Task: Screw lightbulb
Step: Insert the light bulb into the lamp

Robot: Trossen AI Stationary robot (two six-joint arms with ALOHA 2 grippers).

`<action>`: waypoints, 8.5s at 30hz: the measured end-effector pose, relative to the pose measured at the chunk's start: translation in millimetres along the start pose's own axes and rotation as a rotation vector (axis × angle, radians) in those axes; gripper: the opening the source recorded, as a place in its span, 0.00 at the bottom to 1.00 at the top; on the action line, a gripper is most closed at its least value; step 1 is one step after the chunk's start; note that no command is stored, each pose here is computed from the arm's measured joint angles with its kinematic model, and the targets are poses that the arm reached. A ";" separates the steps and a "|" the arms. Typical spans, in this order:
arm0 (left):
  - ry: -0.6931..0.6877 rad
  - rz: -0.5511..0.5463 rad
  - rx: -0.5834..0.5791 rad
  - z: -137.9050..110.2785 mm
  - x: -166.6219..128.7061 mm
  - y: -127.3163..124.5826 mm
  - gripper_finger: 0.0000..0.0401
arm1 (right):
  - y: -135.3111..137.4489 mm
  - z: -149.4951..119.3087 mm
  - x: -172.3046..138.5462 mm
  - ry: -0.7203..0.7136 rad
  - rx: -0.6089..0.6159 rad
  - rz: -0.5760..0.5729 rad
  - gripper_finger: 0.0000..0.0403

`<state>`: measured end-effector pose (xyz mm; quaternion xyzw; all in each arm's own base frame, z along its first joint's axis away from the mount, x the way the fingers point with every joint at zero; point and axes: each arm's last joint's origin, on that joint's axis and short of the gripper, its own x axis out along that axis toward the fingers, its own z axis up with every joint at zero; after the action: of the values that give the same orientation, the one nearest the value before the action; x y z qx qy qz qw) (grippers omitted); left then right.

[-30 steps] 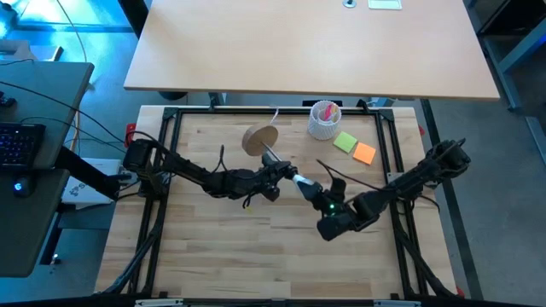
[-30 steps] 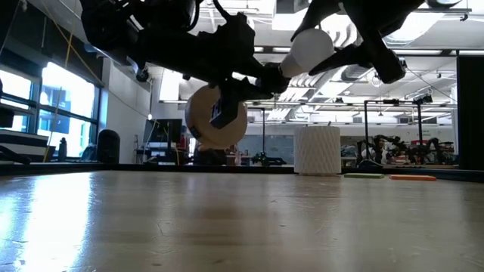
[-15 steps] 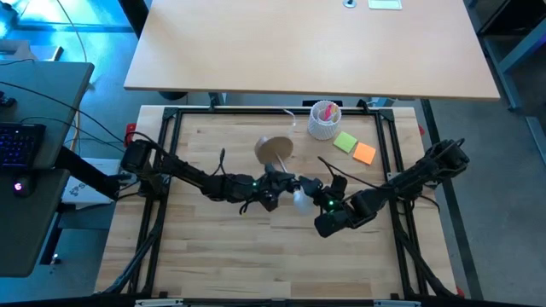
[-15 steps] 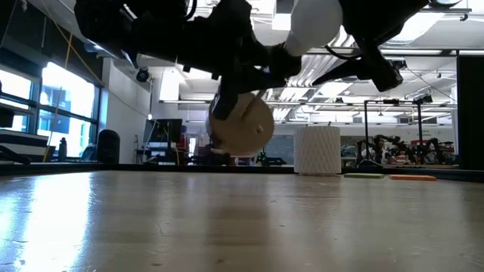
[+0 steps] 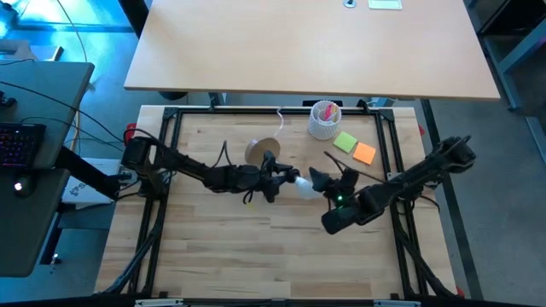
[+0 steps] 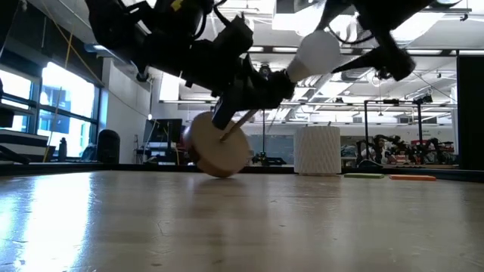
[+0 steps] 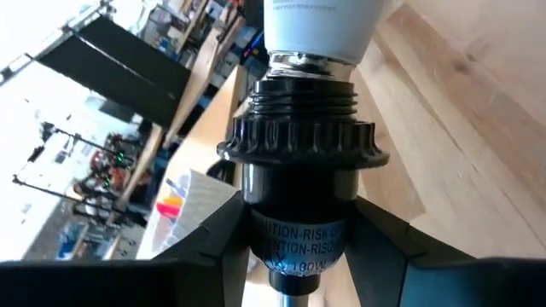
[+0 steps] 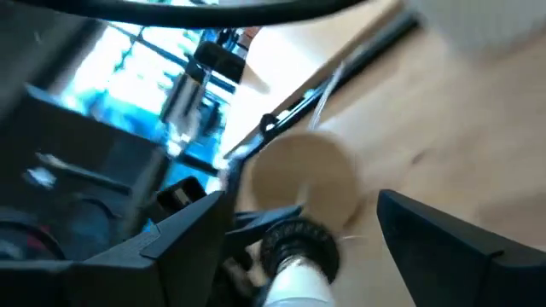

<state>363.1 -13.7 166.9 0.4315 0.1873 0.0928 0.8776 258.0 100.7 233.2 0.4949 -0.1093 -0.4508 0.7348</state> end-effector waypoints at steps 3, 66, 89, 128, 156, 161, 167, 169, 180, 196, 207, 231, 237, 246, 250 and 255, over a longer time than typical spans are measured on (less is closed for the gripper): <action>0.022 -0.007 -0.029 -5.7 2.1 1.7 0.35 | 2.7 19.0 -9.8 0.008 -0.236 0.000 0.75; -0.263 -0.335 -0.443 -13.6 -5.2 41.6 0.35 | 45.8 16.9 -91.2 0.199 -2.047 0.461 0.74; -0.275 -0.359 -0.373 -5.6 -8.8 32.7 0.35 | 53.6 20.4 -56.6 0.290 -2.178 0.446 0.74; -0.254 -0.370 -0.386 -6.0 -9.1 31.3 0.35 | 40.8 -13.5 -42.9 0.283 -2.452 0.424 0.68; -0.246 -0.376 -0.387 -7.0 -8.9 30.7 0.35 | 38.8 -4.7 -27.4 0.274 -2.494 0.287 0.79; -0.251 -0.386 -0.382 -6.6 -9.2 30.0 0.35 | 37.7 -6.2 -27.8 0.348 -2.483 0.345 0.79; -0.253 -0.386 -0.377 -6.7 -9.2 30.0 0.35 | 37.7 -6.5 -27.9 0.358 -2.456 0.347 0.78; -0.253 -0.386 -0.376 -6.7 -9.2 30.0 0.35 | 38.0 -6.7 -28.0 0.359 -2.420 0.341 0.77; -0.250 -0.392 -0.330 -5.3 -10.3 26.8 0.35 | 39.5 -7.2 -23.2 0.438 -2.194 0.325 0.60; -0.163 -0.273 -0.180 3.4 -14.8 17.2 0.35 | 43.8 -4.2 -8.1 0.501 -1.410 0.110 0.59; -0.087 -0.142 -0.134 12.2 -19.1 13.2 0.35 | 45.3 -4.4 -7.3 0.473 -1.084 0.034 0.59; -0.041 -0.043 -0.121 21.0 -23.5 10.7 0.35 | 64.2 13.4 -15.1 0.432 -0.943 0.133 0.78; -0.043 -0.060 -0.158 18.4 -22.1 11.9 0.35 | 68.3 25.9 -20.3 0.421 -1.050 0.183 0.79; -0.066 -0.102 -0.206 12.6 -18.6 16.1 0.35 | 63.5 18.0 -37.5 0.425 -1.851 0.457 0.79; -0.070 -0.110 -0.214 12.7 -18.6 15.8 0.35 | 62.0 15.4 -39.2 0.346 -2.243 0.566 0.79; -0.071 -0.114 -0.232 12.6 -18.6 15.8 0.35 | 59.9 17.9 -38.0 0.278 -2.423 0.531 0.79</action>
<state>351.2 -19.2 191.1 0.3188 0.1683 0.0486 0.9315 258.7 125.0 302.3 -0.4941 0.3580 -0.0431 0.7911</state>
